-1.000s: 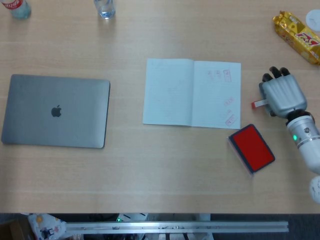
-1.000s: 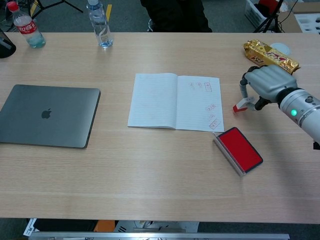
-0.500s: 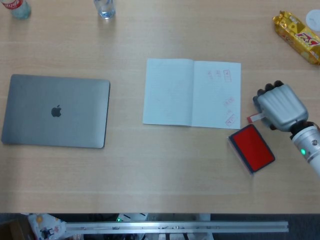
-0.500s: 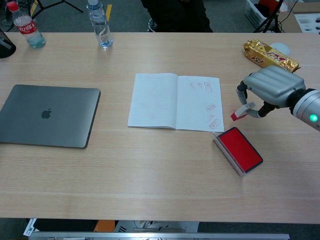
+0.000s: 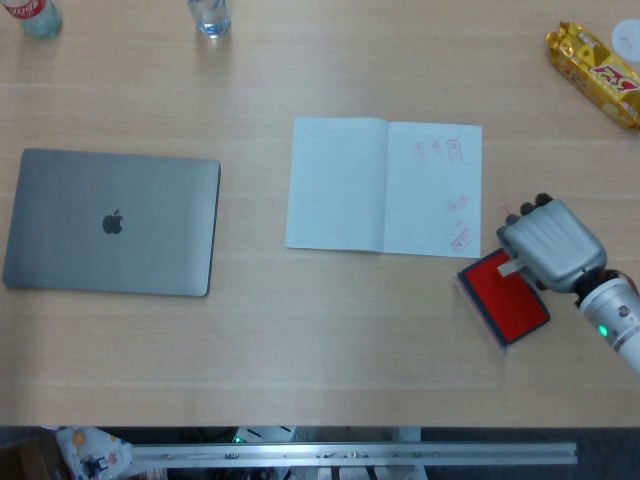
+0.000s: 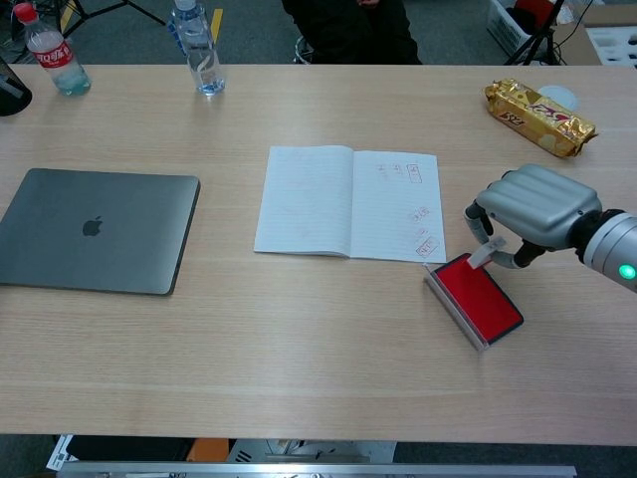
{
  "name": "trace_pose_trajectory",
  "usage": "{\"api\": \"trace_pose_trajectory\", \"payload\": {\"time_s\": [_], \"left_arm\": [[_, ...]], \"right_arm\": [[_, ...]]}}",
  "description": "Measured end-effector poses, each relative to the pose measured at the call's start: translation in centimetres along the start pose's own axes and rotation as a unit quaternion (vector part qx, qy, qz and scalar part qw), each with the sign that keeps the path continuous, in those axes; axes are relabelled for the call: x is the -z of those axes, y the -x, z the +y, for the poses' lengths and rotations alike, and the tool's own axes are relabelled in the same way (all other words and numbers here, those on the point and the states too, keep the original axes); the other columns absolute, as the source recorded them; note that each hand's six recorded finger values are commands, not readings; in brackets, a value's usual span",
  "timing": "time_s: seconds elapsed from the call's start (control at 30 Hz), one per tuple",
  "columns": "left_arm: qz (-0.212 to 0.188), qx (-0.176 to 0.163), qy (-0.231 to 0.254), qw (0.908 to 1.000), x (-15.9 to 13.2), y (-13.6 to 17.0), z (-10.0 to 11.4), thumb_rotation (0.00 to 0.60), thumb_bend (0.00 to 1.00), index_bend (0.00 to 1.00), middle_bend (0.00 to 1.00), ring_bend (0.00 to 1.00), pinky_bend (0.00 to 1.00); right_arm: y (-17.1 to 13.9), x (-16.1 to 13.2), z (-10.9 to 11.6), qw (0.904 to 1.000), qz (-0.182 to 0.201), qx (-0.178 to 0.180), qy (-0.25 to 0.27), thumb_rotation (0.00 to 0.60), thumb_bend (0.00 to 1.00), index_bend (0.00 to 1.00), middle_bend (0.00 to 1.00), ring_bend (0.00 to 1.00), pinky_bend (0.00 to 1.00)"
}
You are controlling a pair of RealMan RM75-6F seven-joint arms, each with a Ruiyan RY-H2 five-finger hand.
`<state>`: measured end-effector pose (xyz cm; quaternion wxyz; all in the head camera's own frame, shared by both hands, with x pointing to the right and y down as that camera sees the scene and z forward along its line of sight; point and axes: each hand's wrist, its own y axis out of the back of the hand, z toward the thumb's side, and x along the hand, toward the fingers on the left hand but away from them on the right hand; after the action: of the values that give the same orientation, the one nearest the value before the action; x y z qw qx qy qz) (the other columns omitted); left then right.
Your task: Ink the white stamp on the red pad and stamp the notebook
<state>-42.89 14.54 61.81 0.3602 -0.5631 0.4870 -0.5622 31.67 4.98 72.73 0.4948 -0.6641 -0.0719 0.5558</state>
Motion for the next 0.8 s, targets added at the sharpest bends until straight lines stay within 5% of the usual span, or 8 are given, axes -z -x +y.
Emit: {"api": "trace_pose_trajectory", "payload": {"time_s": [0.8], "left_arm": [[0.010, 0.010, -0.002, 0.9999, 0.6, 0.1, -0.3, 0.600, 0.32, 0.00, 0.00, 0.00, 0.00]], "right_arm": [[0.9, -2.1, -1.3, 0.9993, 0.018, -0.019, -0.029, 0.600, 0.45, 0.71, 0.54, 0.42, 0.33]]}}
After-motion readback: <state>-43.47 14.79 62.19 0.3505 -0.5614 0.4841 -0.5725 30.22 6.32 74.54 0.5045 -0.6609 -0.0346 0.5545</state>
